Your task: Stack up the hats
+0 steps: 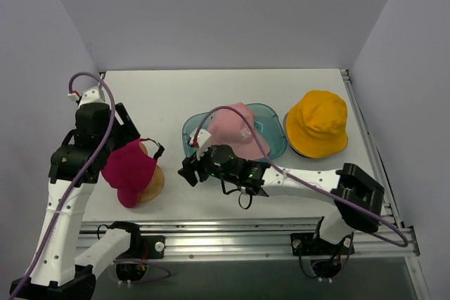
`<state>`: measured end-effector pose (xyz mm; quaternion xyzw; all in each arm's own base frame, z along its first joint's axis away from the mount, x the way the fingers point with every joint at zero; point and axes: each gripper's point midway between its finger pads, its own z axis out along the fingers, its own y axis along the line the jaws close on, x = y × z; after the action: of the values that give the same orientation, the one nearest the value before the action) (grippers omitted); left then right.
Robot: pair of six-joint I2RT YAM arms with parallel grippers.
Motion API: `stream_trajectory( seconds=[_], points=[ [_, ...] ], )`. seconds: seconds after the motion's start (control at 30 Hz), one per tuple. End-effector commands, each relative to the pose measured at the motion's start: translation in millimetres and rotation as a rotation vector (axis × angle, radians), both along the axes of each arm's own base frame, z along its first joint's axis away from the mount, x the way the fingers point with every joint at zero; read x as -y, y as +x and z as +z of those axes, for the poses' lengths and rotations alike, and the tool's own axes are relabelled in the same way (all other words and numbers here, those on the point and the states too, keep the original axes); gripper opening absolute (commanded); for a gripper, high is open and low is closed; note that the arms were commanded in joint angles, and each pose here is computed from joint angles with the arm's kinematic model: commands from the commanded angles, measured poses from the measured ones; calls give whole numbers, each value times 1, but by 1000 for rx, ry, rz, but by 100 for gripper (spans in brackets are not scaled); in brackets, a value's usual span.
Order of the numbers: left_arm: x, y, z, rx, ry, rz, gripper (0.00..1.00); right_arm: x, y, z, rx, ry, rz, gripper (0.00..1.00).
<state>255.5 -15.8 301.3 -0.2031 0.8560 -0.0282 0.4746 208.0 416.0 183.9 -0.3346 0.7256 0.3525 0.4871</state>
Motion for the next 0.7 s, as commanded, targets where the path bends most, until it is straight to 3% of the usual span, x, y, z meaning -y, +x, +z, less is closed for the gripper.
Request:
stream_trajectory(
  seconds=[0.0,0.27,0.43,0.67],
  points=[
    [-6,0,-1,2,16,8,82,-34,13,21,90,66,-10,58],
    [-19,-12,-29,-50,27,83,83,-81,1,-43,75,-7,16,60],
    [-31,-26,-32,-61,59,128,84,-107,-2,-55,64,63,37,63],
    [-37,-29,-54,-106,72,176,84,-119,-8,-70,79,45,-3,66]
  ],
)
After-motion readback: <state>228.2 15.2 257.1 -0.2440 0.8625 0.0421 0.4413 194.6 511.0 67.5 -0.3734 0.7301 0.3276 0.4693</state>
